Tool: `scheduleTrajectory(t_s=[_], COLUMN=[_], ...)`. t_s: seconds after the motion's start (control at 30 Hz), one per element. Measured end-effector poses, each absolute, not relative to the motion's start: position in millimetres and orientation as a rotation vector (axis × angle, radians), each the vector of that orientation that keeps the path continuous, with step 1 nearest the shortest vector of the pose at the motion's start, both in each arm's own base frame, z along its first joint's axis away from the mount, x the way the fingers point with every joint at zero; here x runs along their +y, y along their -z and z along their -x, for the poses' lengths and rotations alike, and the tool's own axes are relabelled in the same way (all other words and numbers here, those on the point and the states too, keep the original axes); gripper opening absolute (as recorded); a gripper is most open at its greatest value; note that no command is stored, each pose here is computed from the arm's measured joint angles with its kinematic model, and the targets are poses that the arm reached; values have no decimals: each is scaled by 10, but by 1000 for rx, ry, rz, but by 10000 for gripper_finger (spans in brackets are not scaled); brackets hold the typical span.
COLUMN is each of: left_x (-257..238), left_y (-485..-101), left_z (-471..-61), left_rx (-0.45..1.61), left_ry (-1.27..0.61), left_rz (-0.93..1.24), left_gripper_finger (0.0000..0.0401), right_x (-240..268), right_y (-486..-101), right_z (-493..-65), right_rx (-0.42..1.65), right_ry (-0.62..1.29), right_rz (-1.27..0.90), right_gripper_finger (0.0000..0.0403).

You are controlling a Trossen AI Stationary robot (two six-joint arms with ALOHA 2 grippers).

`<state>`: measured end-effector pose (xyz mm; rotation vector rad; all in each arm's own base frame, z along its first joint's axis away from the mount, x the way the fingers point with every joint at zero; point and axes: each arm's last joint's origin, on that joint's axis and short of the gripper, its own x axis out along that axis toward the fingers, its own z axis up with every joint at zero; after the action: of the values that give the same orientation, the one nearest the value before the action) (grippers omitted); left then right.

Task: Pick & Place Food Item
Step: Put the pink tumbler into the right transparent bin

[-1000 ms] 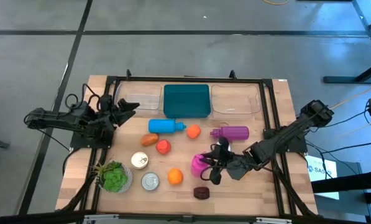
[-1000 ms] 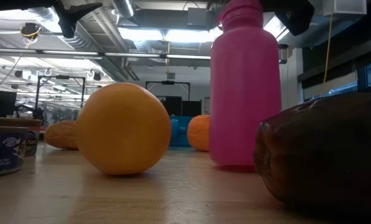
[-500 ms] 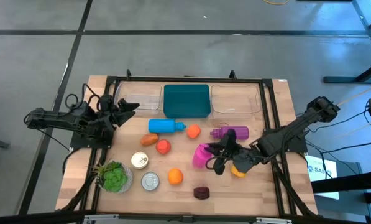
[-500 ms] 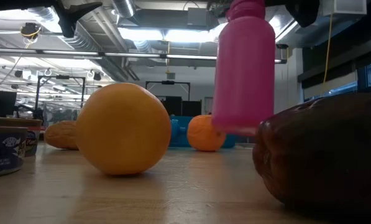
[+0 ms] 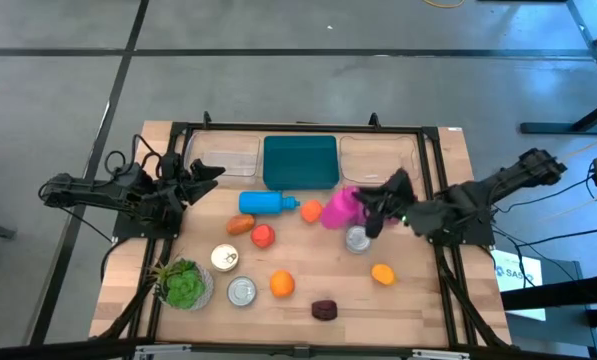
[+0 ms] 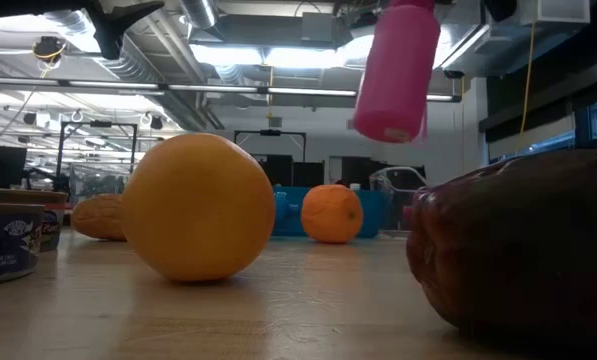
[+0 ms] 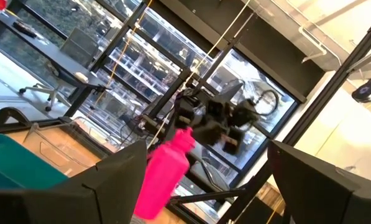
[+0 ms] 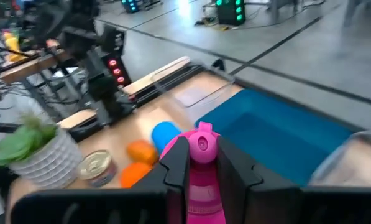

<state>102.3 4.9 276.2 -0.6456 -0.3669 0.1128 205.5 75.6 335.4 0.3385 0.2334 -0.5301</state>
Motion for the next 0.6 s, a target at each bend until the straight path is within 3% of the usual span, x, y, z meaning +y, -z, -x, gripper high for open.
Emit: scheduleTrajectory(t_s=[0.6], left_x=[44], left_y=[-2762], left_z=[-1025], left_rx=[-361], left_ry=[-95], left_rz=[638], left_gripper_finger=[326], right_x=[-63], right_y=[-3554], right_z=[-1883], right_rx=[233], right_ry=[783], right_rz=[-174], right_gripper_finger=[51])
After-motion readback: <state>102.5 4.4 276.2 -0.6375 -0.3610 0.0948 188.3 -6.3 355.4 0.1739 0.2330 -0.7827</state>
